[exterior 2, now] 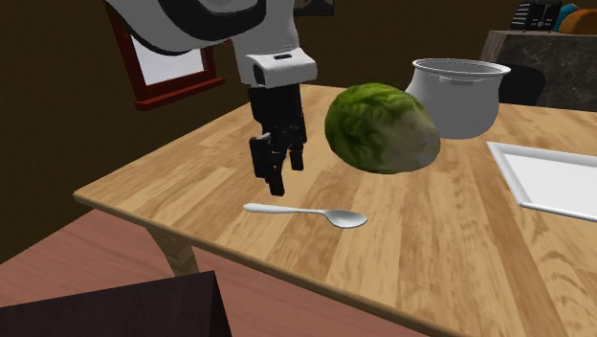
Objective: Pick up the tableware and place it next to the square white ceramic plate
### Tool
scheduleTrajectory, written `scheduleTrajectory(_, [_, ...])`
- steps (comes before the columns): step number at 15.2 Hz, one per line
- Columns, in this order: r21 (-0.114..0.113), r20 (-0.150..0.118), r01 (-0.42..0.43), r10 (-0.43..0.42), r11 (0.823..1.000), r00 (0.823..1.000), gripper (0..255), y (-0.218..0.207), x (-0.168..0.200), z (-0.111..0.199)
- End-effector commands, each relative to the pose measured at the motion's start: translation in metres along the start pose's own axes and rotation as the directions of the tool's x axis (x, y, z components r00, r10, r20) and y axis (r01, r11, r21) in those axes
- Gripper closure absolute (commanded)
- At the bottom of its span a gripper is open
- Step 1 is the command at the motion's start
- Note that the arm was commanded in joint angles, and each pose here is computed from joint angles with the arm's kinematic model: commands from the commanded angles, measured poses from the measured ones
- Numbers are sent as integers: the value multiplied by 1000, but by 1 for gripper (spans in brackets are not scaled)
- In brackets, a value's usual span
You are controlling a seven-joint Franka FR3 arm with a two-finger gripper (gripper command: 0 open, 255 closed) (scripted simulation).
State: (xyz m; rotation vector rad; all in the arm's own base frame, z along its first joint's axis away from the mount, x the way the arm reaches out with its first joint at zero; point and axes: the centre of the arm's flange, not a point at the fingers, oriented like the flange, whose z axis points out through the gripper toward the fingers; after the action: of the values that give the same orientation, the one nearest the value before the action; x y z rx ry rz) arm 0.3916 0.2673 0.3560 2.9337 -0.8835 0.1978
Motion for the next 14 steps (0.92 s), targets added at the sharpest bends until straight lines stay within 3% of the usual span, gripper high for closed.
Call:
scheduleTrajectory(1, [-120,2,4,-4,993,1000,0,-10,18,-14])
scheduleTrajectory(8, [-120,2,4,-4,993,1000,0,-6,18,23])
scheduleTrajectory(14, [-120,2,4,-4,993,1000,0,-6,18,26])
